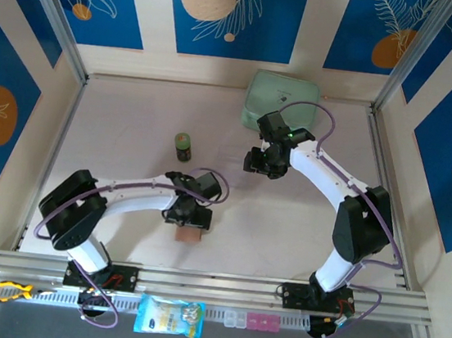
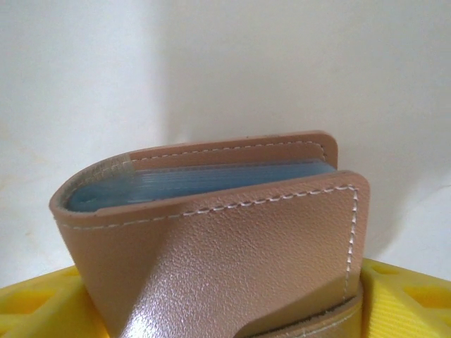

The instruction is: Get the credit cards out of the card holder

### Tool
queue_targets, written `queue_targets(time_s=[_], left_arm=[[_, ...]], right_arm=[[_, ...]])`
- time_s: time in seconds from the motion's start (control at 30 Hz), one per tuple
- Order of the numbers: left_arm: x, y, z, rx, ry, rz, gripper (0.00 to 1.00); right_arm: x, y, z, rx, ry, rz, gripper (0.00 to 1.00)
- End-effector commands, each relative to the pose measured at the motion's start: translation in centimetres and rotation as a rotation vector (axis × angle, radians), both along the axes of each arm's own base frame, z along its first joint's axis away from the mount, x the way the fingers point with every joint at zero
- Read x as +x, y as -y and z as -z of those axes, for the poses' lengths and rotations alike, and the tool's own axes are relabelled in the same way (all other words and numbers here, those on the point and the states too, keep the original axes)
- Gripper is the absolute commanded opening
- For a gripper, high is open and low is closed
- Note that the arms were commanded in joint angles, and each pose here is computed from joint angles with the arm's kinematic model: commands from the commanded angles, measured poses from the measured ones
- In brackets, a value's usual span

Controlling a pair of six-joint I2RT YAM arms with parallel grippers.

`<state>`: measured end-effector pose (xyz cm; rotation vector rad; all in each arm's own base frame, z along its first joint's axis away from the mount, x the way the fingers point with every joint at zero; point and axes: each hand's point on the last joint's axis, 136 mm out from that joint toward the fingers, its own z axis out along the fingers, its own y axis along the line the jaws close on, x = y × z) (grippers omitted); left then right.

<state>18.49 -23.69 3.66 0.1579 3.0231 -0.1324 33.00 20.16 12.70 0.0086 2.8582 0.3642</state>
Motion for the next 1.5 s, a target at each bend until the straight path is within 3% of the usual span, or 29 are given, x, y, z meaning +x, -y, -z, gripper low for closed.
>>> queue_targets(time_s=[0.0, 0.67, 1.47], left_arm=[[0.1, 1.6, -0.3, -0.001, -0.020, 0.054, 0.79], [3.4, 6.7, 0.4, -0.013, -0.031, 0.123, 0.83], [3.4, 4.8, 0.4, -0.018, -0.018, 0.048, 0.87]], right_arm=[[-0.8, 0.8, -1.0, -0.001, 0.008, -0.001, 0.52], [-2.9, 3.6, -0.3, 0.005, -0.014, 0.049, 0.52], [-3.3, 2.6, -0.6, -0.002, -0.012, 0.030, 0.52]])
